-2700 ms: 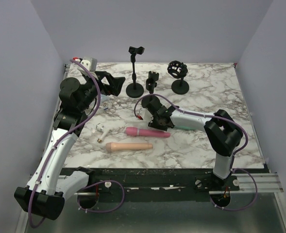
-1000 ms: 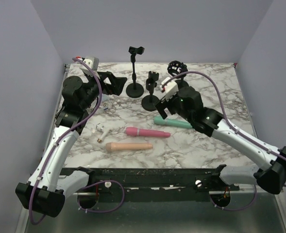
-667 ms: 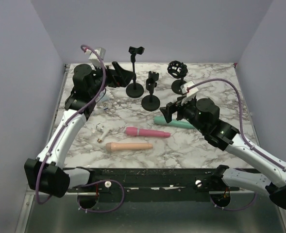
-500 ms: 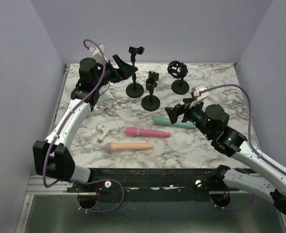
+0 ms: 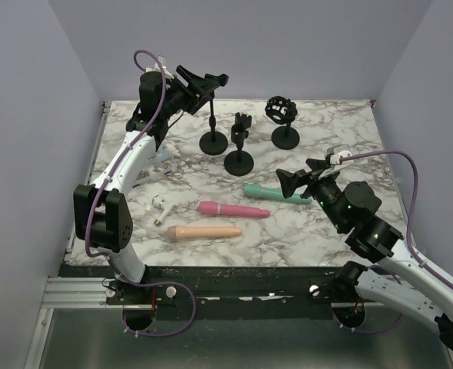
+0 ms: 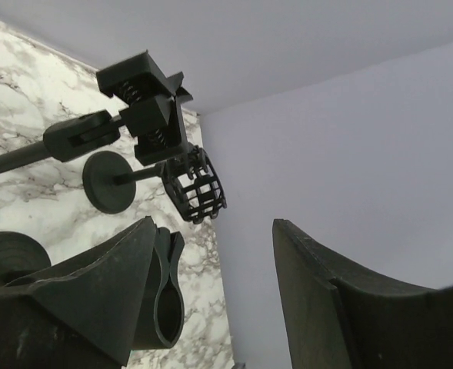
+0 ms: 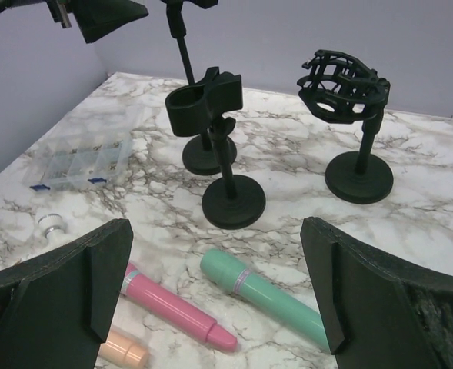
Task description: Remove the microphone from the stand
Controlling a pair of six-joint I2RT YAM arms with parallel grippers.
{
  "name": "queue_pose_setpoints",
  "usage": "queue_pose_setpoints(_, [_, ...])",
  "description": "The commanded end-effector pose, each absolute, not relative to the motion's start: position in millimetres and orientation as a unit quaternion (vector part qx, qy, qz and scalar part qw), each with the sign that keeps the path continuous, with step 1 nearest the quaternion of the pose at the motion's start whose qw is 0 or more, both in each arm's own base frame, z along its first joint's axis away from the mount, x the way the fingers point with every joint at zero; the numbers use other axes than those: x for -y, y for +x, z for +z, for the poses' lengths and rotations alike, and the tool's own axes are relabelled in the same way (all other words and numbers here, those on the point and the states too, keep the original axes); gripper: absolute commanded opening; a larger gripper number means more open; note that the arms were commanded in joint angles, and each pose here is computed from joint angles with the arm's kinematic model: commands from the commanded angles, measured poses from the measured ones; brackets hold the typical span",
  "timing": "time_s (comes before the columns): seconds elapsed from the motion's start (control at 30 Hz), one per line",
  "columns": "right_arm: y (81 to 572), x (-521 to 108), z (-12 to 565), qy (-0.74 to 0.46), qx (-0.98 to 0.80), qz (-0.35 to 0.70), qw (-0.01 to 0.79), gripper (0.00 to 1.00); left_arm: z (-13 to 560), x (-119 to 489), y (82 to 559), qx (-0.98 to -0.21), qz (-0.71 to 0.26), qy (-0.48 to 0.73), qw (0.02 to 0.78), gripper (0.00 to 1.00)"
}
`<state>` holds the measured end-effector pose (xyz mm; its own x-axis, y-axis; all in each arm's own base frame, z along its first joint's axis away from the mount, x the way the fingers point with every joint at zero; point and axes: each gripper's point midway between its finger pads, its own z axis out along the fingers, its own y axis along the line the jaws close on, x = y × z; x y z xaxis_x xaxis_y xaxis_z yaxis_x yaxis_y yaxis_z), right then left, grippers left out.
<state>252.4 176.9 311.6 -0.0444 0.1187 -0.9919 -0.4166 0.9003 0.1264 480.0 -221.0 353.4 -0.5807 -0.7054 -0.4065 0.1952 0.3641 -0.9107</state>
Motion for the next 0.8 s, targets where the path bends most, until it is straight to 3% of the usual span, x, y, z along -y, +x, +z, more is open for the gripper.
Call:
queue_pose_setpoints(0.0, [252.5, -173.5, 322.1, -0.09, -0.679, 0.202, 0.7, 1.0, 367.6, 209.4, 500.9, -0.701, -0.517, -0.228, 0.435, 0.63])
queue_pose_setpoints(0.33, [253.9, -172.7, 318.6, -0.087, -0.681, 0.198, 0.7, 1.0, 332.9, 207.8, 522.9, -0.737, -0.477, -0.288, 0.383, 0.54])
queue_pose_setpoints(0.77, [255.6, -171.9, 318.9, -0.086, -0.681, 0.193, 0.702, 1.0, 318.2, 215.8, 537.8, -0.73, -0.491, -0.29, 0.376, 0.58])
